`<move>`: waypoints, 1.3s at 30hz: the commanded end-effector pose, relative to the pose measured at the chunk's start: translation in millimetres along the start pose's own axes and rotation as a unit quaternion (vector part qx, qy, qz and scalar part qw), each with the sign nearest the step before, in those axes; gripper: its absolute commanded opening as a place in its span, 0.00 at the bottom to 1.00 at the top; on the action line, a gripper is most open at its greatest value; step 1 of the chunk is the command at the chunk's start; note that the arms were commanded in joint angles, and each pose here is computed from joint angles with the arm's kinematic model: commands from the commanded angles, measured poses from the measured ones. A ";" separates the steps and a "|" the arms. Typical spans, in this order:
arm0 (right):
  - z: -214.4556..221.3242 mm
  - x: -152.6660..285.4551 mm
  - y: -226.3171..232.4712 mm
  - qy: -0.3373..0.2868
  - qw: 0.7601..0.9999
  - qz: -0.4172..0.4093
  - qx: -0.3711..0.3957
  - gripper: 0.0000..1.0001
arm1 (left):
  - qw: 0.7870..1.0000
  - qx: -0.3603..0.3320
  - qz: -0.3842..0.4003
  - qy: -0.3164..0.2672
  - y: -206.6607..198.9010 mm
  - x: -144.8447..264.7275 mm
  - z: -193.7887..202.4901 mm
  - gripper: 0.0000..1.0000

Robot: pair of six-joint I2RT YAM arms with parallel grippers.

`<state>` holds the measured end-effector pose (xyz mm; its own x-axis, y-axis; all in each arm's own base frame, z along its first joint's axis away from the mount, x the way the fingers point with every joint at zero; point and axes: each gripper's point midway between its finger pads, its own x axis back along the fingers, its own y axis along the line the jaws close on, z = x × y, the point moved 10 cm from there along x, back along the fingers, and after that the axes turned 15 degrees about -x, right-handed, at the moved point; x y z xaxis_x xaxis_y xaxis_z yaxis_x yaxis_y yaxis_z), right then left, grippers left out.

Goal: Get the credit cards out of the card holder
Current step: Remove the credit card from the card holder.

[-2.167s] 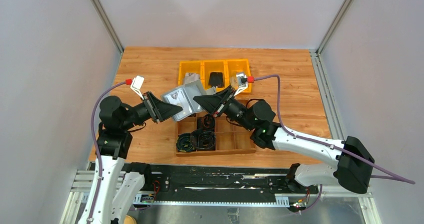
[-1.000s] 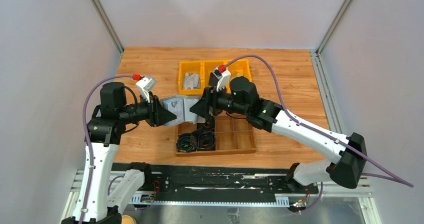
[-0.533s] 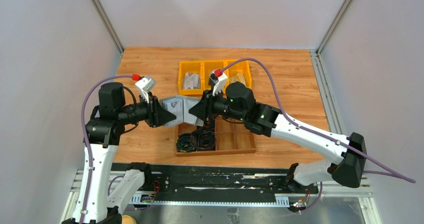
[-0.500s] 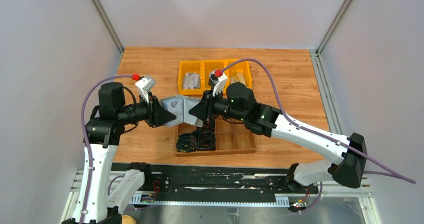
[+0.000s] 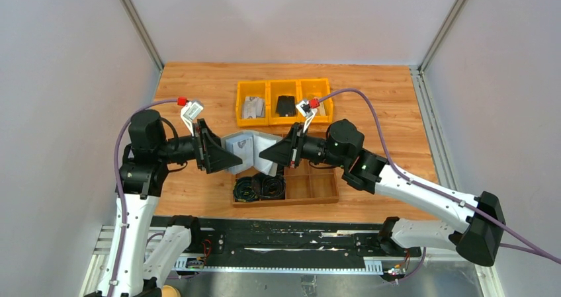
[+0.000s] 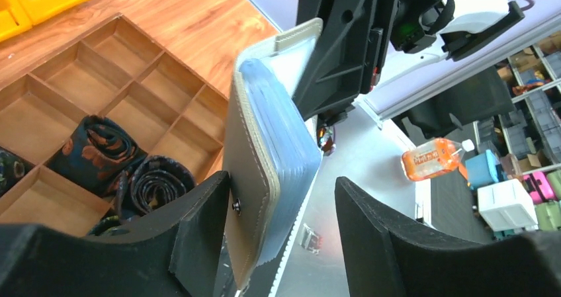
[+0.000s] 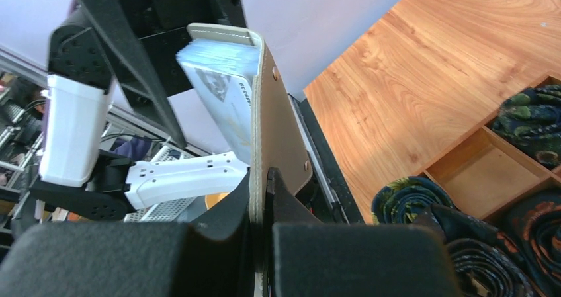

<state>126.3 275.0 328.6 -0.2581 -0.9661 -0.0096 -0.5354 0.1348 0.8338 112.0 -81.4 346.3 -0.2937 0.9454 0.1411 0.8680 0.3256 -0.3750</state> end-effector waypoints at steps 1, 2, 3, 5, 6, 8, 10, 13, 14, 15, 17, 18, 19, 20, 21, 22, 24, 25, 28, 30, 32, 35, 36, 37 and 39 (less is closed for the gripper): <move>-13.5 9.0 25.8 -0.032 0.997 -0.074 0.013 0.00 | 1.000 0.002 0.020 -0.021 -5.2 -0.4 -8.3 0.61; -13.8 9.1 26.8 -0.031 0.996 -0.077 0.013 0.00 | 1.000 0.005 0.005 -0.022 -3.1 -0.8 -7.2 0.60; -14.0 9.6 28.3 -0.031 0.996 -0.082 0.013 0.00 | 1.000 0.005 -0.007 -0.020 -1.8 -0.7 -5.7 0.60; -14.2 11.1 30.9 -0.031 0.995 -0.090 0.015 0.00 | 0.999 0.006 -0.028 -0.017 1.4 -0.7 -3.6 0.61; -14.5 11.8 31.9 -0.032 0.995 -0.093 0.016 0.00 | 0.999 0.006 -0.033 -0.016 1.8 -0.7 -3.2 0.63; -15.7 13.6 34.4 -0.035 0.994 -0.099 0.019 0.00 | 0.999 0.010 -0.030 -0.015 1.9 -0.8 -1.6 0.67; -16.1 15.1 35.7 -0.037 0.994 -0.101 0.020 0.00 | 1.000 0.014 -0.013 -0.014 -0.5 -0.7 -0.8 0.71; -16.4 16.0 36.3 -0.040 0.993 -0.105 0.020 0.00 | 0.999 0.023 0.022 -0.021 -5.3 -0.9 -2.9 0.75; -16.1 16.1 36.1 -0.040 0.993 -0.106 0.018 0.00 | 0.998 0.033 0.038 -0.023 -8.0 -0.6 -3.8 0.75; -16.0 16.2 36.0 -0.042 0.993 -0.107 0.019 0.00 | 0.998 0.037 0.048 -0.026 -8.9 -0.9 -4.5 0.75; -15.5 16.9 34.9 -0.044 0.993 -0.107 0.017 0.00 | 0.997 0.036 0.059 -0.031 -9.8 -1.0 -4.6 0.72; -15.2 17.2 34.0 -0.044 0.993 -0.106 0.015 0.00 | 0.997 0.037 0.061 -0.031 -10.4 -1.0 -4.5 0.69; -15.5 17.8 33.9 -0.047 0.993 -0.106 0.015 0.00 | 0.997 0.037 0.062 -0.032 -10.5 -0.9 -4.5 0.65; -15.6 18.3 33.8 -0.048 0.993 -0.107 0.015 0.00 | 0.997 0.039 0.061 -0.032 -10.3 -1.0 -4.7 0.60; -14.9 18.6 33.7 -0.047 0.993 -0.107 0.014 0.00 | 0.997 0.039 0.058 -0.033 -10.1 -1.1 -5.4 0.54; -14.9 18.7 33.5 -0.047 0.993 -0.108 0.015 0.00 | 0.997 0.040 0.051 -0.035 -9.2 -1.6 -6.1 0.44; -14.3 19.0 33.1 -0.043 0.993 -0.108 0.015 0.00 | 0.998 0.043 0.041 -0.038 -8.1 -2.0 -8.1 0.34; -13.7 19.1 32.2 -0.041 0.993 -0.107 0.015 0.00 | 0.998 0.042 0.035 -0.041 -8.0 -2.0 -9.3 0.30; -14.2 21.3 29.9 -0.035 0.995 -0.094 0.021 0.01 | 0.998 0.036 0.016 -0.049 -8.6 -1.7 -14.5 0.21; -19.1 24.6 27.8 -0.035 0.996 -0.074 0.027 0.13 | 0.998 0.035 0.002 -0.054 -8.3 -1.7 -17.1 0.18; -28.0 30.8 22.3 -0.040 0.998 -0.033 0.024 0.37 | 0.998 0.033 -0.016 -0.057 -7.2 -1.4 -17.8 0.15; -50.2 44.0 18.5 -0.078 0.995 0.053 0.027 0.59 | 0.997 0.017 -0.052 -0.053 -4.7 0.1 -16.9 0.11; -57.4 48.3 21.4 -0.097 0.992 0.078 0.035 0.64 | 0.997 0.011 -0.061 -0.052 -3.8 0.5 -16.4 0.10; -61.3 52.0 22.9 -0.108 0.988 0.103 0.039 0.67 | 0.996 0.006 -0.069 -0.051 -3.0 0.9 -15.8 0.10; -69.9 55.6 34.6 -0.123 0.985 0.106 0.051 0.70 | 0.994 0.003 -0.096 -0.047 1.1 1.4 -13.9 0.09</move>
<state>149.3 230.3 374.2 -0.4393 -0.8978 -0.0298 -0.5341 0.2344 0.8123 117.3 -83.8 354.6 -0.4068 0.9083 0.0977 0.8048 0.4070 -0.4321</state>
